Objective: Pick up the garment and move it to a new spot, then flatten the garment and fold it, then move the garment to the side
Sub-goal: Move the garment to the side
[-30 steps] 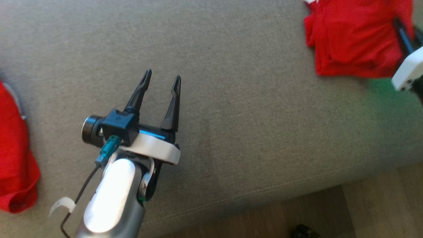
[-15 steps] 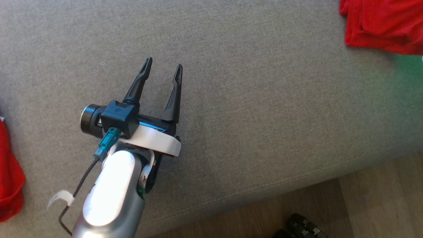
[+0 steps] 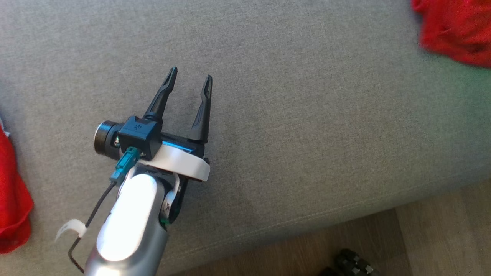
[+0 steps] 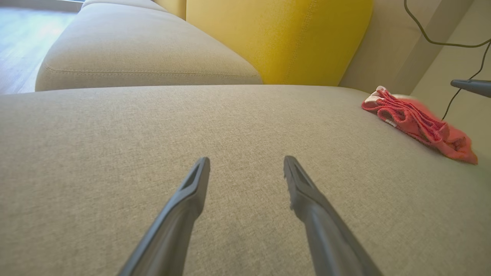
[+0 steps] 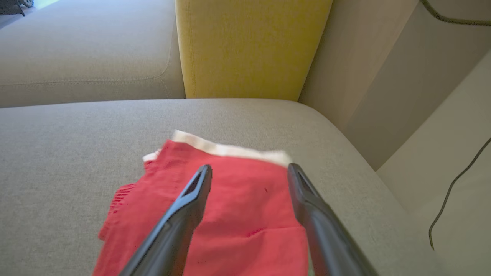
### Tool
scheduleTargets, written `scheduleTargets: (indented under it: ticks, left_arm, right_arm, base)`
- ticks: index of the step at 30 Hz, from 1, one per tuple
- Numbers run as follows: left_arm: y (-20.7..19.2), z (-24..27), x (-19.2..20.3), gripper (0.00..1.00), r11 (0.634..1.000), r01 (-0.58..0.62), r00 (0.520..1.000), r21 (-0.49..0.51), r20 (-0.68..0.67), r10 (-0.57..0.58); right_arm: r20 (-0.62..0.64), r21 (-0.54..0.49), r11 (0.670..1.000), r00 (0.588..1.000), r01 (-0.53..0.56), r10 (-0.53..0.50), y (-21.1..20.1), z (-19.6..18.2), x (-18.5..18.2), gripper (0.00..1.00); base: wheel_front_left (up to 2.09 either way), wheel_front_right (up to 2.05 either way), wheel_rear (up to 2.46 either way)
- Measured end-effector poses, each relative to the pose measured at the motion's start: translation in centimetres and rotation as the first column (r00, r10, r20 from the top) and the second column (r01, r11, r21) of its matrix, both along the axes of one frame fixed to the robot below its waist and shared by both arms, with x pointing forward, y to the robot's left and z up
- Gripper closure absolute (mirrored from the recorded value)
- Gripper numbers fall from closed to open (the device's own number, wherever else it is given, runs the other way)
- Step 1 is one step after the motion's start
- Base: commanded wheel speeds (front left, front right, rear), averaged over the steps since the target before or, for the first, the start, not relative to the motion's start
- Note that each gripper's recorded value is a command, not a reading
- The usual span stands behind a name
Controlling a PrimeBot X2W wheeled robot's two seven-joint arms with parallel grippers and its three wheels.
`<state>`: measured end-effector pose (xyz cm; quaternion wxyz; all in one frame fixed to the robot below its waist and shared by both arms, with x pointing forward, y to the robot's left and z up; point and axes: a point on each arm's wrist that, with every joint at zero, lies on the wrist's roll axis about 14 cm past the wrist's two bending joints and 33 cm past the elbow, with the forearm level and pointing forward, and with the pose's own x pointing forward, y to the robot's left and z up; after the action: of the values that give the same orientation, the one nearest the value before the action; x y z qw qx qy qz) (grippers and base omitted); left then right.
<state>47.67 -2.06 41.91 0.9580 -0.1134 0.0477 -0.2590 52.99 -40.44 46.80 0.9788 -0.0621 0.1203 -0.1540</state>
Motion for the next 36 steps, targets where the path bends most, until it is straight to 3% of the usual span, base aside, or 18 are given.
scheduleTargets:
  ticks: [6, 14, 21, 27, 36]
  left_arm:
    - [0.5, 1.4, -0.1, 0.0, 1.0, -0.02, 1.0, -0.008, 0.019, 0.02]
    - [2.2, 4.8, -1.3, 0.0, 0.997, -0.075, 0.995, -0.024, 0.066, 0.076]
    - [4.9, 7.2, -3.9, 0.0, 0.988, -0.155, 0.983, -0.027, 0.092, 0.157]
    - [8.4, 8.1, -6.6, 0.0, 0.963, -0.267, 0.959, -0.029, 0.089, 0.269]
    - [11.9, 8.1, -10.3, 0.0, 0.931, -0.365, 0.928, -0.018, 0.08, 0.365]
  right_arm:
    - [0.101, 0.005, 0.999, 0.994, -0.04, 0.039, 1.8, 2.8, 1.1, 0.0]
    - [0.277, 0.028, 0.978, 0.941, -0.209, 0.193, 9.3, 7.6, 2.1, 0.0]
    - [0.343, -0.002, 0.929, 0.873, -0.369, 0.348, 16.2, 9.0, -0.6, 0.0]
    - [0.402, 0.036, 0.897, 0.828, -0.441, 0.391, 20.7, 9.4, -3.8, 0.0]
    - [0.412, 0.124, 0.877, 0.828, -0.464, 0.38, 24.7, 7.0, -9.0, 0.0]
  base:
    - [0.0, 0.0, 0.0]
    - [0.0, 0.0, 0.0]
    - [0.0, 0.0, 0.0]
    - [0.0, 0.0, 0.0]
    - [0.0, 0.0, 0.0]
